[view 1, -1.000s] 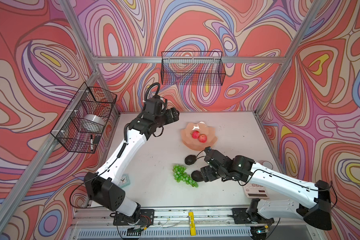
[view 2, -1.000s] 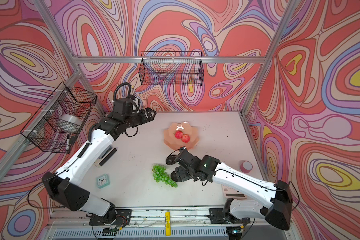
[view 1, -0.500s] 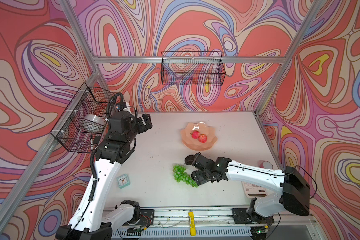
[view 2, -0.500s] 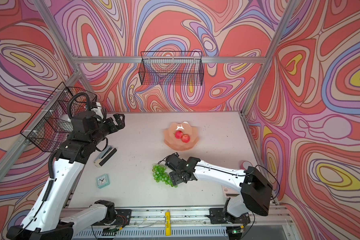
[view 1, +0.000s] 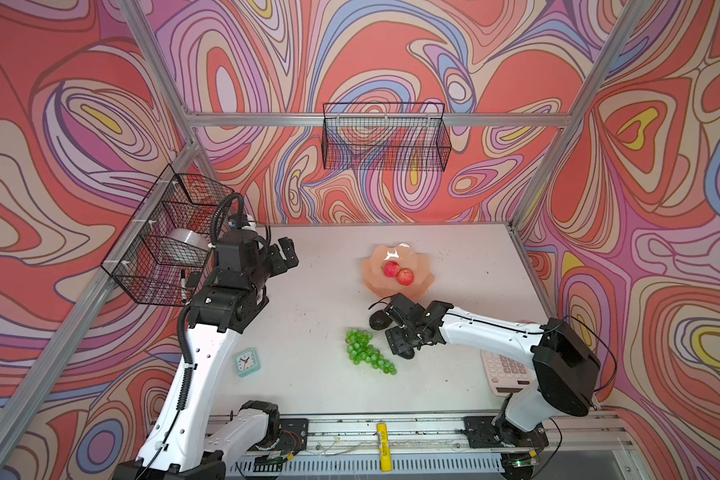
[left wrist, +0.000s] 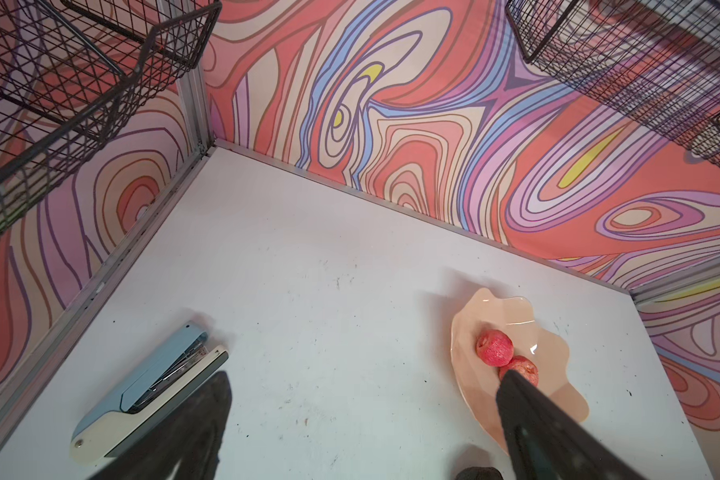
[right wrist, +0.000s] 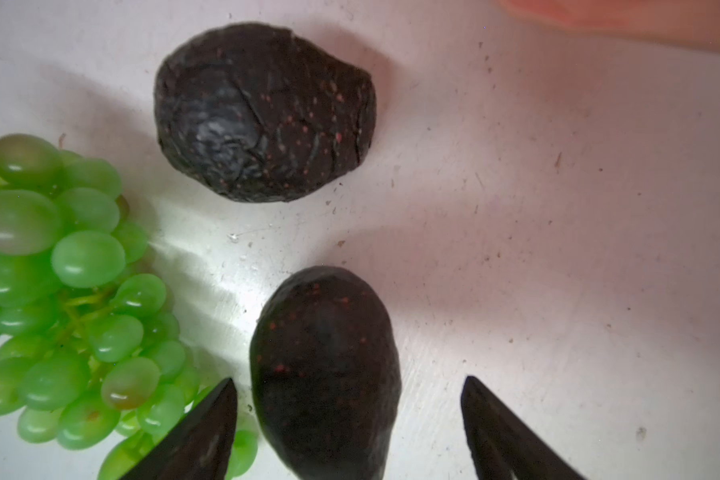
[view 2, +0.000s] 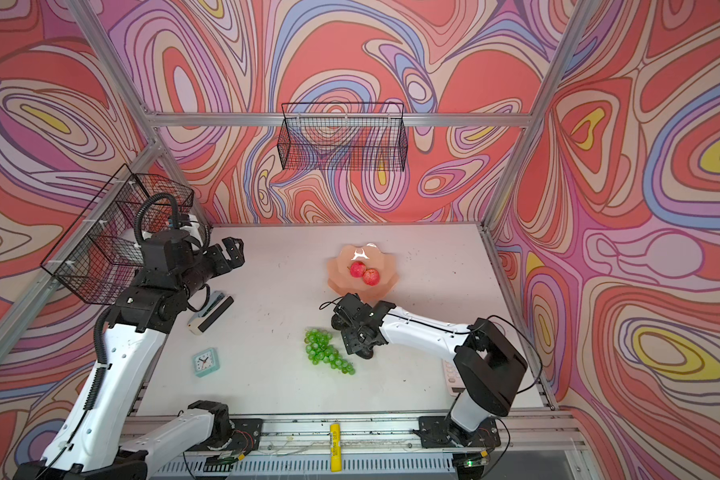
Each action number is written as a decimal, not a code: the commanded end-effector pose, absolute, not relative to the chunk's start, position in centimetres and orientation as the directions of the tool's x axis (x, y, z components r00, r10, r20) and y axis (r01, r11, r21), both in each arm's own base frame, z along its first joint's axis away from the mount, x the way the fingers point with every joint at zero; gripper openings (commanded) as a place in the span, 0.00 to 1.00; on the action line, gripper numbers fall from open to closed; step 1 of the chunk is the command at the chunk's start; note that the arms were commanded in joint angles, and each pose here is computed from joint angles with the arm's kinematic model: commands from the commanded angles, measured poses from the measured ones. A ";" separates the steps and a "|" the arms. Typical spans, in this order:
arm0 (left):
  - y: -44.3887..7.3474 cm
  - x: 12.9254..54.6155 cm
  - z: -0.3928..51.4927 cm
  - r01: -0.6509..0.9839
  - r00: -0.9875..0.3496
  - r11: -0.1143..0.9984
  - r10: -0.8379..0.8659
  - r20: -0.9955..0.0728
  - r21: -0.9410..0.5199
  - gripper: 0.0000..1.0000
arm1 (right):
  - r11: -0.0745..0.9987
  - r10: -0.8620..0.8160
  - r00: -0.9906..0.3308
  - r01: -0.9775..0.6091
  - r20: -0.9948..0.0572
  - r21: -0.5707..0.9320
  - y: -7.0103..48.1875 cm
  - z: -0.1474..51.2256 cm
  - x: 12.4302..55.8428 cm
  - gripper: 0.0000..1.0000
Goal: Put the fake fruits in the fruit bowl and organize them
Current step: 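Grasp the avocado on the grapes with the right gripper while the left arm withdraws, then set the avocado in the bowl in front of the apples with the right gripper, then grasp the green grape bunch by its stem with the left gripper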
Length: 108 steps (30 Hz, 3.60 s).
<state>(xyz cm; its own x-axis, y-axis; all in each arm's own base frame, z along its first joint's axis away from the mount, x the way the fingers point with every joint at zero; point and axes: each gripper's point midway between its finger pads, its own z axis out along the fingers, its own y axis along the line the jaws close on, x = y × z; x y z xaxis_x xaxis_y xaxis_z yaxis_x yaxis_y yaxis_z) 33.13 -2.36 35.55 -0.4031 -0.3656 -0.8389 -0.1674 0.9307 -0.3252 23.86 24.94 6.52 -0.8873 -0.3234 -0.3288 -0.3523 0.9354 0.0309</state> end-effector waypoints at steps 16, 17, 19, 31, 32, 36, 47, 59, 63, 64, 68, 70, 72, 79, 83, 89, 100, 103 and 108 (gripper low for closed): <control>-1.2 32.3 34.1 -0.212 -0.427 0.935 -0.351 -0.833 -0.285 1.00 | 0.950 -0.270 -0.910 -0.306 -0.314 0.069 25.6 4.4 23.8 0.51; -1.1 32.2 34.1 -0.214 -0.427 0.935 -0.351 -0.834 -0.284 1.00 | 0.951 -0.269 -0.909 -0.303 -0.319 0.061 25.4 4.8 23.8 0.49; -1.0 32.1 34.0 -0.219 -0.426 0.935 -0.349 -0.835 -0.279 1.00 | 0.955 -0.258 -0.906 -0.292 -0.335 0.056 25.0 6.1 24.0 0.44; -1.1 32.4 31.9 -0.230 -0.456 0.925 -0.378 -0.806 -0.304 1.00 | 0.981 -0.096 -0.816 -0.175 -0.570 0.085 21.0 21.0 29.5 0.41; -1.1 32.3 31.7 -0.231 -0.463 0.923 -0.382 -0.800 -0.308 1.00 | 0.981 -0.087 -0.803 -0.174 -0.590 0.091 21.1 21.5 31.0 0.41; -1.9 31.6 31.1 -0.218 -0.492 0.911 -0.413 -0.766 -0.351 1.00 | 0.976 -0.075 -0.771 -0.187 -0.632 0.112 22.9 21.9 36.7 0.40; -3.1 26.8 29.4 -0.216 -0.566 0.875 -0.474 -0.674 -0.434 1.00 | 0.957 -0.169 -0.774 -0.277 -0.610 0.086 28.6 15.9 44.2 0.37; -4.3 20.6 24.7 -0.306 -0.720 0.832 -0.520 -0.459 -0.462 0.95 | 0.951 -0.181 -0.804 -0.290 -0.567 0.107 30.3 11.0 45.3 0.41; -5.0 19.7 22.8 -0.336 -0.742 0.805 -0.545 -0.389 -0.489 0.92 | 0.951 -0.192 -0.809 -0.293 -0.555 0.098 30.5 9.9 45.6 0.43; -5.2 19.6 22.6 -0.338 -0.745 0.800 -0.549 -0.378 -0.496 0.92 | 0.951 -0.192 -0.809 -0.292 -0.556 0.097 30.6 9.7 45.8 0.43; -5.8 19.8 22.4 -0.321 -0.750 0.788 -0.550 -0.366 -0.526 0.90 | 0.954 -0.195 -0.815 -0.287 -0.545 0.088 30.5 8.5 46.1 0.47; -6.3 19.9 22.0 -0.312 -0.759 0.786 -0.544 -0.357 -0.533 0.90 | 0.955 -0.195 -0.819 -0.283 -0.540 0.086 30.5 8.1 46.3 0.52; -6.8 19.8 21.2 -0.309 -0.772 0.791 -0.533 -0.347 -0.528 0.89 | 0.954 -0.194 -0.820 -0.285 -0.538 0.090 30.6 8.1 46.4 0.59; -10.4 19.9 18.5 -0.273 -0.827 0.828 -0.462 -0.321 -0.489 0.89 | 0.944 -0.153 -0.777 -0.297 -0.611 0.142 30.9 13.6 46.7 0.75; -12.5 19.8 17.2 -0.253 -0.858 0.849 -0.419 -0.299 -0.463 0.89 | 0.942 -0.110 -0.733 -0.293 -0.672 0.165 30.2 18.0 46.5 0.85; -17.0 19.7 15.1 -0.193 -0.895 0.872 -0.344 -0.283 -0.449 0.89 | 0.948 -0.041 -0.674 -0.259 -0.738 0.183 27.0 23.7 44.6 0.91; -22.9 19.5 10.3 -0.152 -0.949 0.935 -0.229 -0.218 -0.320 0.91 | 0.965 0.060 -0.641 -0.157 -0.765 0.208 20.0 27.0 37.6 0.95; -24.3 20.1 9.1 -0.149 -0.953 0.933 -0.224 -0.206 -0.328 0.91 | 0.968 0.071 -0.644 -0.142 -0.762 0.209 18.9 26.9 36.3 0.96; -25.7 21.1 8.0 -0.168 -0.950 0.939 -0.236 -0.205 -0.302 0.93 | 0.971 0.074 -0.635 -0.130 -0.769 0.201 17.8 26.9 35.3 0.96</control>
<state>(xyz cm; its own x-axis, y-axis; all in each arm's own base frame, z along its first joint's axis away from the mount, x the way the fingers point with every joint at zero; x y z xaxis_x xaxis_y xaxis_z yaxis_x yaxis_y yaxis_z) 19.63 -24.44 7.32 -0.9673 -0.1879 -0.1706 -0.1374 0.9528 -0.2706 35.66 18.87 26.66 -0.6441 0.0573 -0.7628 -0.1600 0.9650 0.2076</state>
